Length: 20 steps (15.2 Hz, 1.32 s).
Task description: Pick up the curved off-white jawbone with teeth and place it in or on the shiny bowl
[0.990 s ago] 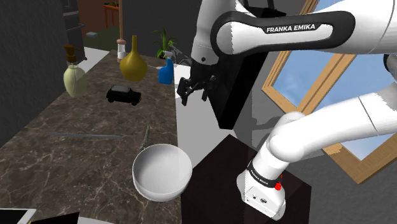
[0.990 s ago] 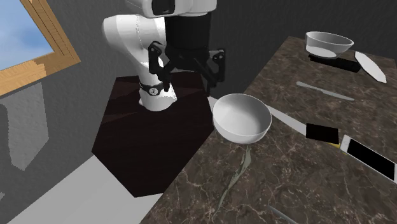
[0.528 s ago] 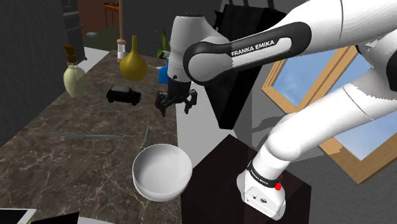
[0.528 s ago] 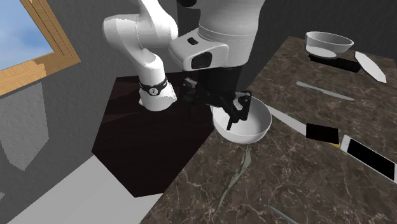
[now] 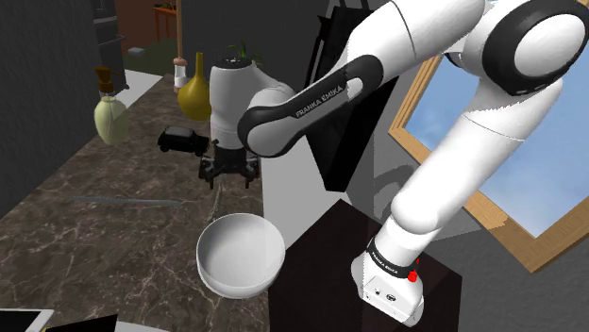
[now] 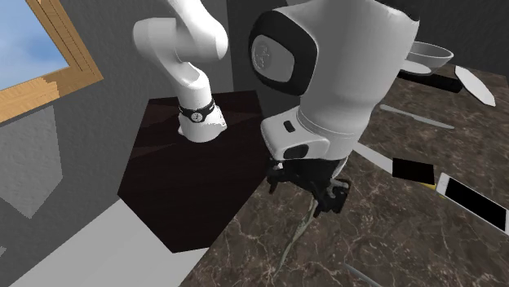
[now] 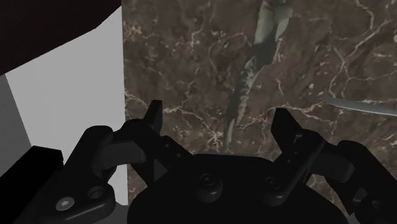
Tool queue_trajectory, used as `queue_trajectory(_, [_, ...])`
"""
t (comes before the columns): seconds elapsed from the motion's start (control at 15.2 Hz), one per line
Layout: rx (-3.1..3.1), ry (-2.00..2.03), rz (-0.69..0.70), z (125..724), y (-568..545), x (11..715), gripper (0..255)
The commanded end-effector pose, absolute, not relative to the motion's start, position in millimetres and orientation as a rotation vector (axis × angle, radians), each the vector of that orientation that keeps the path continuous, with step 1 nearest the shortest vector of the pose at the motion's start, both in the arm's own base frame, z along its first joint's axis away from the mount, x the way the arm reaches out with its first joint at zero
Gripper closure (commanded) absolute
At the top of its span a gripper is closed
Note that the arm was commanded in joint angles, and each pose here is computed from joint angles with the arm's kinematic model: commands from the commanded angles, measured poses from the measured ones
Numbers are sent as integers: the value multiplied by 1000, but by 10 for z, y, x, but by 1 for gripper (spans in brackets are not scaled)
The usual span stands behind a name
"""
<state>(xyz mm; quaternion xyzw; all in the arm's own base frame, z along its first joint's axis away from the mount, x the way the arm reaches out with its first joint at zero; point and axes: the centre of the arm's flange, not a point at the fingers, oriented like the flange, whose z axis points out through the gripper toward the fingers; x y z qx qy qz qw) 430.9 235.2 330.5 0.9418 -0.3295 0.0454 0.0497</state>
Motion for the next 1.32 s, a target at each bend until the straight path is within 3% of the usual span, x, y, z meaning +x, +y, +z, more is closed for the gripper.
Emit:
queue_trajectory(0.0, [2832,-1087,158,3116,2447,4458,0])
queue_trajectory(0.59, [2797,-1158,171,2561,2478,4644,0])
queue_trajectory(1.19, [2797,-1158,171,2532,2473,4646,0])
queue_trajectory(1.25, [2797,-1158,171,2532,2473,4646,255])
